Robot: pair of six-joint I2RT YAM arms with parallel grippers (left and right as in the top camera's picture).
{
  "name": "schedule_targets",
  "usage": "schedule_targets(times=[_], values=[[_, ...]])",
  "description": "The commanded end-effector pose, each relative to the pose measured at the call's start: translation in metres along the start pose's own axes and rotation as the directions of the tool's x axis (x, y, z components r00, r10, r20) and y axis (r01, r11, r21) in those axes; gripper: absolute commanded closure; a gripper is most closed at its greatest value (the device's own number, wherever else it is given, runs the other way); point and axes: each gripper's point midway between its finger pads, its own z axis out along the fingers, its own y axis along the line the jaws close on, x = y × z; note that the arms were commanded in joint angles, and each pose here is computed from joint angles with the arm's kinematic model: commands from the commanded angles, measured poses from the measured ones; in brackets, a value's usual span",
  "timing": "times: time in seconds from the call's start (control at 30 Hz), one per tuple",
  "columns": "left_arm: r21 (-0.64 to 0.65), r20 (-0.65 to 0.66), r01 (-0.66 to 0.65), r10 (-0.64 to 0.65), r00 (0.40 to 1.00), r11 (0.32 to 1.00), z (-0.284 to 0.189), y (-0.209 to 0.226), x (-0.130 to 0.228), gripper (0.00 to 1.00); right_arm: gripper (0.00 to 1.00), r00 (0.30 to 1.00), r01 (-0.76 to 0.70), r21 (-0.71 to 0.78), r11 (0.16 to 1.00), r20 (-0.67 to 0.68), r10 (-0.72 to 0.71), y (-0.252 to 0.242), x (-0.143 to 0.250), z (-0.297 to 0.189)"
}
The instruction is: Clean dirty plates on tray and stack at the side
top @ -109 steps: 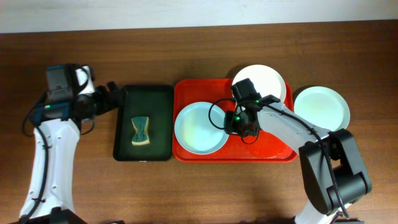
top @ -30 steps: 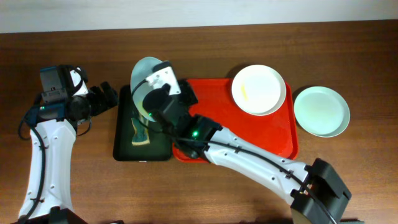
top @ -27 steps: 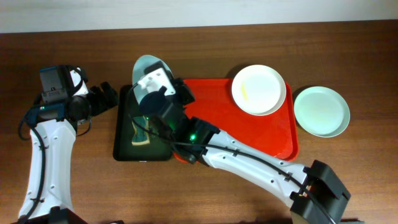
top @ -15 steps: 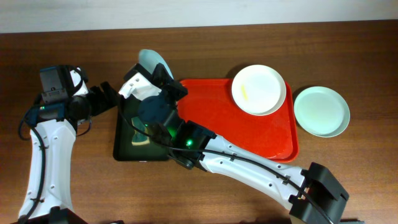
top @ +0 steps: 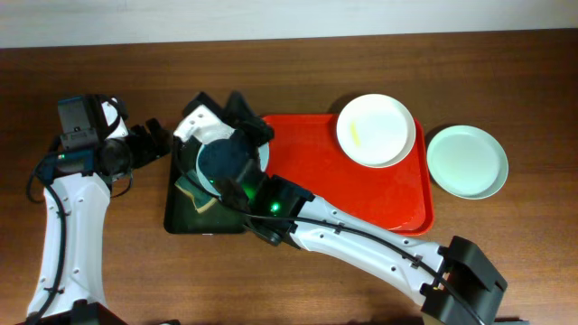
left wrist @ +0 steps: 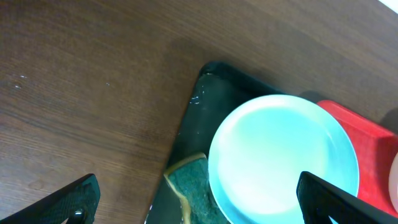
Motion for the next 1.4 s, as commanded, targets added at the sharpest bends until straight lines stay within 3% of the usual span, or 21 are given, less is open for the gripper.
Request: schedule_targets(times=[0.0,0.03,0.13,0.23,0.3,0.4,0.47,0.57,0.73,0.83,0.87,1.0,1.13,1.27,1.3,1.33,1.37], values=[[-0.001,0.018,0.006,-0.006,1.000,1.000,-0.004,0.000,-0.005,0.01,0.80,0.977,-0.203,-0.011,0.979,-0.067,0.202,-0.002,0.018,0.007],[-0.001,0.018,0.006,-0.006,1.000,1.000,-0.004,0.000,-0.005,0.01,0.66,0.975,-0.209,-0.060,0.976,-0.088,0.204,0.003,0.023,0.009],[-0.001,0.019,0.006,-0.006,1.000,1.000,-0.004,0.000,-0.006,0.01,0.50,0.950,-0.296,-0.194,0.935,-0.164,0.267,0.011,0.039,0.019],[-0.001,0.019,0.006,-0.006,1.000,1.000,-0.004,0.000,-0.006,0.01,0.50,0.885,-0.450,-0.345,0.824,-0.297,0.359,0.013,0.051,0.030],[-0.001,0.019,0.006,-0.006,1.000,1.000,-0.004,0.000,-0.006,0.01,0.50,0.802,-0.588,-0.422,0.690,-0.417,0.428,0.009,0.059,0.036],[-0.001,0.019,0.006,-0.006,1.000,1.000,-0.004,0.000,-0.006,0.01,0.50,0.637,-0.768,-0.432,0.473,-0.597,0.488,-0.014,0.072,0.040],[-0.001,0.018,0.006,-0.006,1.000,1.000,-0.004,0.000,-0.005,0.01,0.49,0.542,-0.837,-0.380,0.394,-0.671,0.506,-0.039,0.087,0.044],[-0.001,0.019,0.006,-0.006,1.000,1.000,-0.004,0.000,-0.006,0.01,0.49,0.475,-0.871,-0.305,0.385,-0.722,0.504,-0.064,0.108,0.047],[-0.001,0.018,0.006,-0.006,1.000,1.000,-0.004,0.000,-0.005,0.01,0.34,0.449,-0.877,-0.278,0.391,-0.764,0.463,-0.052,0.122,0.047],[-0.001,0.019,0.006,-0.006,1.000,1.000,-0.004,0.000,-0.006,0.01,0.15,0.431,-0.876,-0.265,0.402,-0.805,0.407,-0.036,0.129,0.047],[-0.001,0.018,0.006,-0.006,1.000,1.000,-0.004,0.000,-0.005,0.01,0.02,0.425,-0.874,-0.262,0.409,-0.821,0.381,-0.030,0.131,0.047],[-0.001,0.018,0.006,-0.006,1.000,1.000,-0.004,0.000,-0.005,0.01,0.02,0.418,-0.858,-0.261,0.443,-0.857,0.303,0.004,0.138,0.051],[-0.001,0.018,0.006,-0.006,1.000,1.000,-0.004,0.000,-0.005,0.01,0.01,0.465,-0.787,-0.255,0.562,-0.844,0.267,0.039,0.152,0.060],[-0.001,0.019,0.006,-0.006,1.000,1.000,-0.004,0.000,-0.006,0.01,0.02,0.499,-0.774,-0.299,0.558,-0.831,0.246,0.070,0.144,0.060],[-0.001,0.018,0.006,-0.006,1.000,1.000,-0.004,0.000,-0.005,0.01,0.06,0.508,-0.770,-0.312,0.556,-0.827,0.240,0.077,0.142,0.059],[-0.001,0.019,0.006,-0.006,1.000,1.000,-0.004,0.000,-0.006,0.01,0.38,0.507,-0.766,-0.308,0.564,-0.829,0.236,0.084,0.144,0.059],[-0.001,0.018,0.006,-0.006,1.000,1.000,-0.004,0.000,-0.005,0.01,0.53,0.505,-0.761,-0.296,0.578,-0.830,0.239,0.086,0.145,0.058]])
